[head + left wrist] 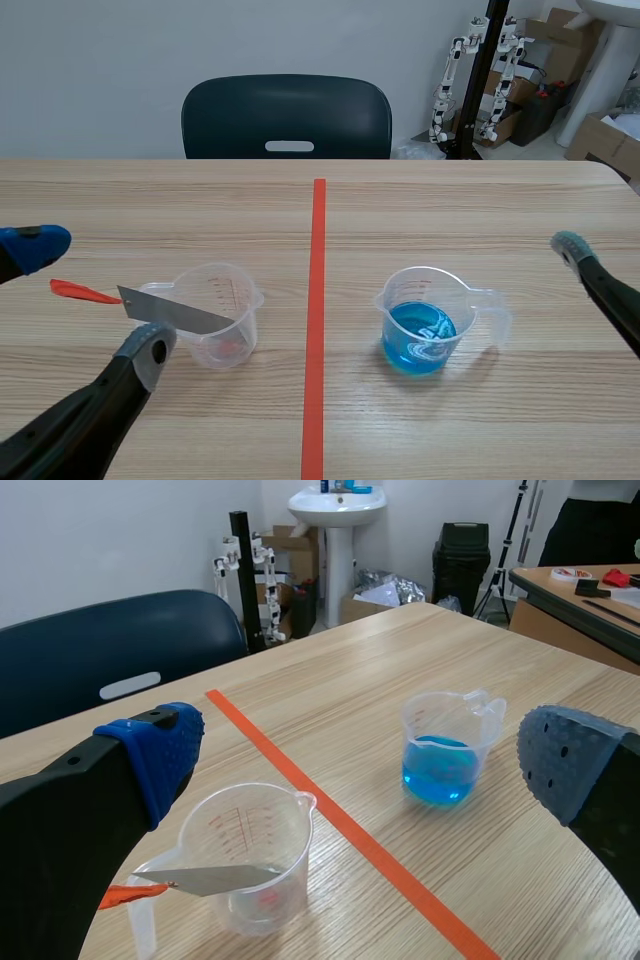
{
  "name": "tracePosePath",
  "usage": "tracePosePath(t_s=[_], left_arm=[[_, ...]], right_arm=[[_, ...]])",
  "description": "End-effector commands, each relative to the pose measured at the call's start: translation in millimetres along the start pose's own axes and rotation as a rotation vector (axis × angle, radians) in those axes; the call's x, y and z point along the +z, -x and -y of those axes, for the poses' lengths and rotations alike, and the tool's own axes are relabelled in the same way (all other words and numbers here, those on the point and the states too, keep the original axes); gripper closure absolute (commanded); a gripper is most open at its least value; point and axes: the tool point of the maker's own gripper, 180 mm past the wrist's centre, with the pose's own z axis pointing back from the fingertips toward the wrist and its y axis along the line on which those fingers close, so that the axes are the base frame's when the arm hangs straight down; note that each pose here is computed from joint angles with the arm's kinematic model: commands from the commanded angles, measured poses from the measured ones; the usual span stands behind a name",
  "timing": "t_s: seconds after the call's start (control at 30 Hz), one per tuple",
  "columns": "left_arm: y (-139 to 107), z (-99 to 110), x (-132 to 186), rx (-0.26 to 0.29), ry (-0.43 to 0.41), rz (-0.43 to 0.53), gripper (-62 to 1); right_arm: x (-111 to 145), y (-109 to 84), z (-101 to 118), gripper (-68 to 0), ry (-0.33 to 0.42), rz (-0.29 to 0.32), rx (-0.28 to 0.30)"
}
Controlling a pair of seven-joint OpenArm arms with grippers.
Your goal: Do the redox reaction experiment. return to the home posture
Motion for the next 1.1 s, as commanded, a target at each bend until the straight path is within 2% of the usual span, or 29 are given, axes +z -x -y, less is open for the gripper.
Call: tracePosePath(t_s=[0.0,0.1,0.23,0.3,1.07], left_arm=[[-8,2,-1,0.003,-0.005,0.027,-62.3],[-7,2,0,0.005,-0.004,0.022,-62.3],[-7,3,0,0.006,-0.004,0.022,-62.3],[-7,3,1,0.007,-0.004,0.021,-62.3],[-8,3,0,0.006,-0.004,0.028,-62.3]], right_arm=[[-1,-6.1,4,-65.3,0.015,0.02,0.003],[-2,-7.1,1,-65.3,-0.007,0.025,0.004],[-5,-9.5,-18,-65.3,-0.144,0.035,-0.006],[-7,-7.8,-21,-65.3,-0.167,0.026,0.003],[-7,-6.3,-22,-65.3,-0.176,0.017,0.01]])
